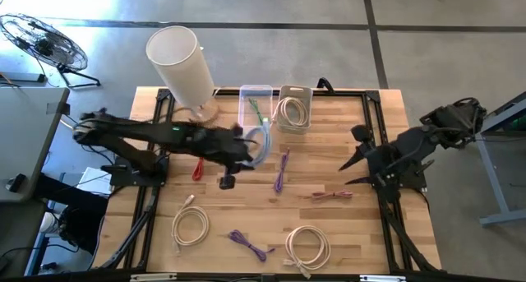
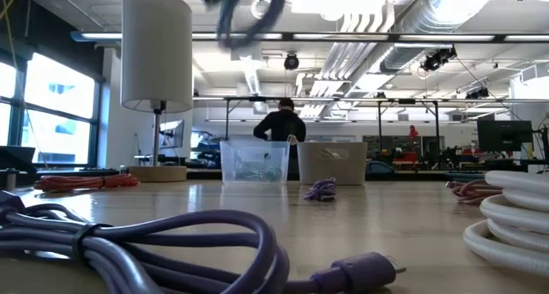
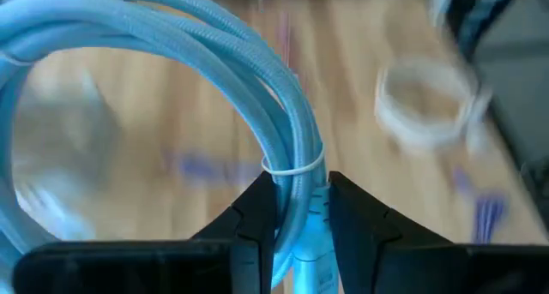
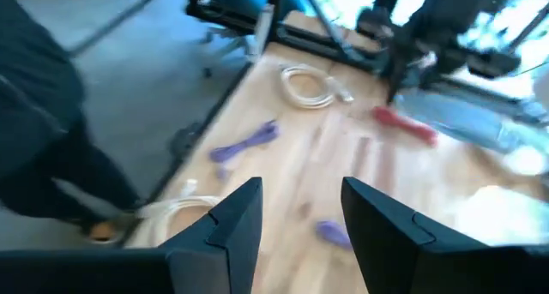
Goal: Pick & Place USB Port
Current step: Put the blue usb cable into the white bin
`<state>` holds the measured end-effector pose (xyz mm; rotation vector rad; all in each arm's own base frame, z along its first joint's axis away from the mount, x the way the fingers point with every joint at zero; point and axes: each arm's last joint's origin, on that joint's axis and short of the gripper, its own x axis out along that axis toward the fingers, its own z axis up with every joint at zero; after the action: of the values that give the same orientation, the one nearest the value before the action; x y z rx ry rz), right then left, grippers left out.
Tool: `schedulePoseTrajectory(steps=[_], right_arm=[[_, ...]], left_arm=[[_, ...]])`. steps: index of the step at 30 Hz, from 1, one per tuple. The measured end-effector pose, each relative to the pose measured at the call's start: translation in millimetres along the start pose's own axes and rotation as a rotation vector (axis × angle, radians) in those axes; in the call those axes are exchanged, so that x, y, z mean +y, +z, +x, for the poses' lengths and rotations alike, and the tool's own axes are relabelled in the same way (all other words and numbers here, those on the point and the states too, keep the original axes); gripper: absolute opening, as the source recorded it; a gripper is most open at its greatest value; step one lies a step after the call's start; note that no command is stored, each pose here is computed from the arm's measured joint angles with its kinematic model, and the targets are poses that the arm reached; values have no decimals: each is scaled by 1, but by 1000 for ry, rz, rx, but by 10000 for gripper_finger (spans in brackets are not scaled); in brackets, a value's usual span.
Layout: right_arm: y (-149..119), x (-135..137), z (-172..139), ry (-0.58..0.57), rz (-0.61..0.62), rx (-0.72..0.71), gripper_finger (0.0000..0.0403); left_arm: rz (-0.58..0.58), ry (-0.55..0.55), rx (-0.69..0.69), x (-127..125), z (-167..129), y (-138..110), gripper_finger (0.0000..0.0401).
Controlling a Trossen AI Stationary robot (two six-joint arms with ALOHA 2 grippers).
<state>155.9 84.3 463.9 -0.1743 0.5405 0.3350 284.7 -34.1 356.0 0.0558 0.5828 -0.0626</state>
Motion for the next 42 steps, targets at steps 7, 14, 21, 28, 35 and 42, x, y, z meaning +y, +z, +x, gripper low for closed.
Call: schedulePoseTrajectory(steps=[7, 14, 21, 28, 35, 42], right_arm=[[6, 0, 7, -405, -199, -2, 153], [20, -9, 16, -958, -167, -8, 153], [30, -29, 22, -817, 75, -165, 153], [42, -34, 28, -499, 17, -283, 153], [41, -43, 29, -474, 38, -280, 153], [43, -52, 34, -290, 32, -314, 164]], left_arm=[[160, 23, -362, -1, -47, 31, 76], [523, -224, -599, -26, -45, 46, 76], [701, -288, -682, -29, -40, 48, 76], [742, -250, -687, -22, -39, 48, 76], [744, -273, -689, -21, -39, 48, 76], [743, -273, -685, -21, -38, 48, 76]])
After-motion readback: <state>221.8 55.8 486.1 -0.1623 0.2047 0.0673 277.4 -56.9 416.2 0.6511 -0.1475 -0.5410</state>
